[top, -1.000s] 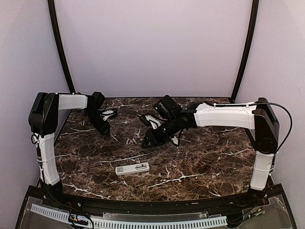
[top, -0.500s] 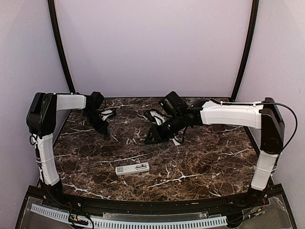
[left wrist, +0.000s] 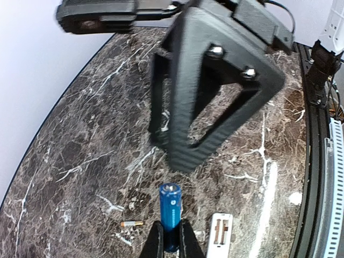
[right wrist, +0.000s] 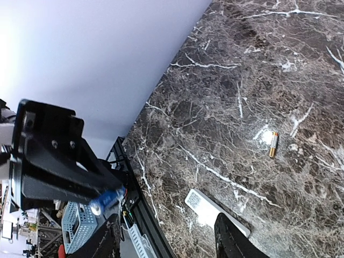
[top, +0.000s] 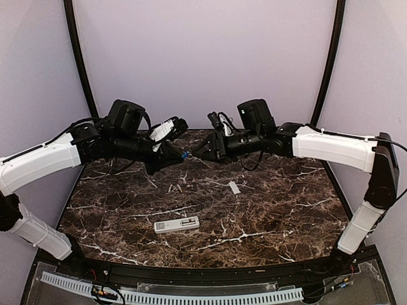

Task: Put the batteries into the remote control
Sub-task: Pass from the right arm to the left, then move the remote control without batteries to the center of the board, then place the battery in the battery compartment.

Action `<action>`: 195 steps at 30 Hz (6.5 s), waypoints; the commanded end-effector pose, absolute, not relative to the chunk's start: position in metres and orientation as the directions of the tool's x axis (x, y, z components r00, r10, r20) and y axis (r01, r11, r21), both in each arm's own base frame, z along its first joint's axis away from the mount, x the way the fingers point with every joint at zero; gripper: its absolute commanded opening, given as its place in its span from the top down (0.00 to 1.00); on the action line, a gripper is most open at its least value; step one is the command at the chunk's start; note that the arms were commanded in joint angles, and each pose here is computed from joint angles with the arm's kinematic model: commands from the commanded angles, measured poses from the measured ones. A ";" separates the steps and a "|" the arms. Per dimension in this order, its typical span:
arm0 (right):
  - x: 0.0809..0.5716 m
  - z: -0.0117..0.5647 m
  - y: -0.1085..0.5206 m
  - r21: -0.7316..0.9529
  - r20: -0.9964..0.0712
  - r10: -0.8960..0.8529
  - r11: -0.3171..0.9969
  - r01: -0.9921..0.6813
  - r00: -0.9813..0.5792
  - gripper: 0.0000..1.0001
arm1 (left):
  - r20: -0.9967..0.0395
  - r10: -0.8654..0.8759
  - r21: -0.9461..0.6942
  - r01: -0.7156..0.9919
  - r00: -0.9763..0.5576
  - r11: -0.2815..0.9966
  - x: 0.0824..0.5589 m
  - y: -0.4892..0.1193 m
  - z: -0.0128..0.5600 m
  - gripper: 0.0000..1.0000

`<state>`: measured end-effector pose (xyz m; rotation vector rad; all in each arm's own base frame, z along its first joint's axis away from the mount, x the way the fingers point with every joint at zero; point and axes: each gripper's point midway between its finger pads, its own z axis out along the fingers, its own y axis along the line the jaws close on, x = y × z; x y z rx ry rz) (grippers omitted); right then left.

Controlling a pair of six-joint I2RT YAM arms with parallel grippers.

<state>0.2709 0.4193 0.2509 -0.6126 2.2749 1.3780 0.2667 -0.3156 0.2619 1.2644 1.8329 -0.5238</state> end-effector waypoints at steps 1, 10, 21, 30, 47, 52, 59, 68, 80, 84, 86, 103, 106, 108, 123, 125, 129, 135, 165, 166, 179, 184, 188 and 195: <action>0.256 0.274 0.429 0.754 -0.576 -0.131 0.296 -0.587 -0.807 0.43 | -0.792 0.583 0.069 0.922 -0.181 0.380 0.247 -0.330 0.238 1.00; 0.244 0.252 0.434 0.774 -0.529 -0.159 0.313 -0.551 -0.833 0.61 | -0.791 0.588 0.076 0.928 -0.167 0.366 0.243 -0.338 0.238 1.00; 0.238 0.247 0.442 0.779 -0.514 -0.192 0.303 -0.549 -0.836 0.82 | -0.771 0.610 0.076 0.925 -0.183 0.373 0.243 -0.336 0.228 1.00; 0.234 0.240 0.443 0.789 -0.494 -0.218 0.296 -0.539 -0.842 1.00 | -0.754 0.628 0.071 0.926 -0.194 0.370 0.242 -0.335 0.220 1.00; 0.262 0.154 0.359 0.758 -0.332 -0.170 0.538 -0.370 -0.928 1.00 | -0.284 0.925 0.034 0.962 -0.251 0.272 0.173 -0.279 0.057 0.27; 0.263 0.141 0.350 0.749 -0.322 -0.173 0.554 -0.362 -0.931 1.00 | -0.188 0.959 0.036 0.974 -0.214 0.225 0.170 -0.271 0.018 0.26; 0.263 0.136 0.343 0.737 -0.332 -0.178 0.565 -0.372 -0.926 1.00 | -0.163 0.959 0.038 0.970 -0.231 0.241 0.176 -0.270 0.002 0.30; 0.264 0.136 0.342 0.733 -0.337 -0.180 0.565 -0.378 -0.924 1.00 | -0.193 0.925 -0.065 0.945 -0.327 0.321 0.170 -0.280 0.003 0.70; 0.252 0.133 0.332 0.749 -0.318 -0.150 0.565 -0.345 -0.936 1.00 | -0.301 0.853 -0.113 0.904 -0.427 0.413 0.191 -0.370 0.020 1.00; 0.244 0.121 0.329 0.764 -0.287 -0.141 0.563 -0.315 -0.948 1.00 | -0.308 0.842 -0.113 0.896 -0.443 0.430 0.191 -0.396 0.015 1.00; 0.242 0.115 0.328 0.770 -0.271 -0.138 0.563 -0.301 -0.953 1.00 | -0.312 0.824 -0.123 0.880 -0.472 0.458 0.190 -0.403 0.014 1.00; 0.254 0.127 0.319 0.697 -0.319 -0.143 0.635 -0.334 -0.937 1.00 | -0.368 0.827 -0.047 0.897 -0.425 0.439 0.189 -0.408 0.060 1.00; 0.258 0.130 0.310 0.663 -0.327 -0.123 0.676 -0.320 -0.937 1.00 | -0.342 0.835 -0.058 0.897 -0.430 0.438 0.183 -0.401 0.054 1.00; 0.260 0.130 0.305 0.647 -0.329 -0.112 0.696 -0.311 -0.938 1.00 | -0.327 0.838 -0.066 0.895 -0.437 0.441 0.181 -0.399 0.050 1.00; 0.256 0.116 0.303 0.670 -0.300 -0.119 0.680 -0.297 -0.947 1.00 | -0.272 0.854 -0.104 0.896 -0.444 0.433 0.176 -0.405 0.016 0.52; 0.254 0.114 0.304 0.677 -0.293 -0.126 0.673 -0.298 -0.948 1.00 | -0.265 0.852 -0.112 0.892 -0.451 0.437 0.175 -0.403 0.016 0.46; 0.249 0.112 0.307 0.696 -0.275 -0.130 0.656 -0.290 -0.953 1.00 | -0.286 0.843 -0.121 0.890 -0.455 0.440 0.173 -0.403 0.022 0.39; 0.228 0.099 0.322 0.745 -0.217 -0.149 0.613 -0.263 -0.965 1.00 | -0.385 0.805 -0.119 0.889 -0.451 0.442 0.173 -0.400 0.034 0.39; 0.225 0.048 0.338 0.754 -0.164 -0.108 0.627 -0.195 -0.981 1.00 | -0.369 0.782 -0.225 0.864 -0.503 0.450 0.154 -0.396 0.010 0.52; 0.224 0.047 0.339 0.753 -0.163 -0.112 0.627 -0.197 -0.980 1.00 | -0.368 0.783 -0.224 0.865 -0.502 0.449 0.153 -0.396 0.010 0.52; 0.210 0.028 0.333 0.754 -0.104 -0.134 0.635 -0.165 -0.986 1.00 | -0.366 0.778 -0.228 0.860 -0.510 0.456 0.154 -0.396 0.006 0.54; 0.203 0.020 0.334 0.758 -0.080 -0.135 0.635 -0.149 -0.988 1.00 | -0.406 0.761 -0.247 0.862 -0.506 0.442 0.156 -0.406 0.012 0.49; 0.203 0.016 0.334 0.753 -0.079 -0.133 0.641 -0.146 -0.988 1.00 | -0.485 0.728 -0.270 0.875 -0.484 0.402 0.161 -0.427 0.032 0.41; 0.198 0.009 0.326 0.737 -0.066 -0.134 0.662 -0.139 -0.989 1.00 | -0.545 0.641 -0.331 0.841 -0.540 0.428 0.191 -0.437 0.054 0.39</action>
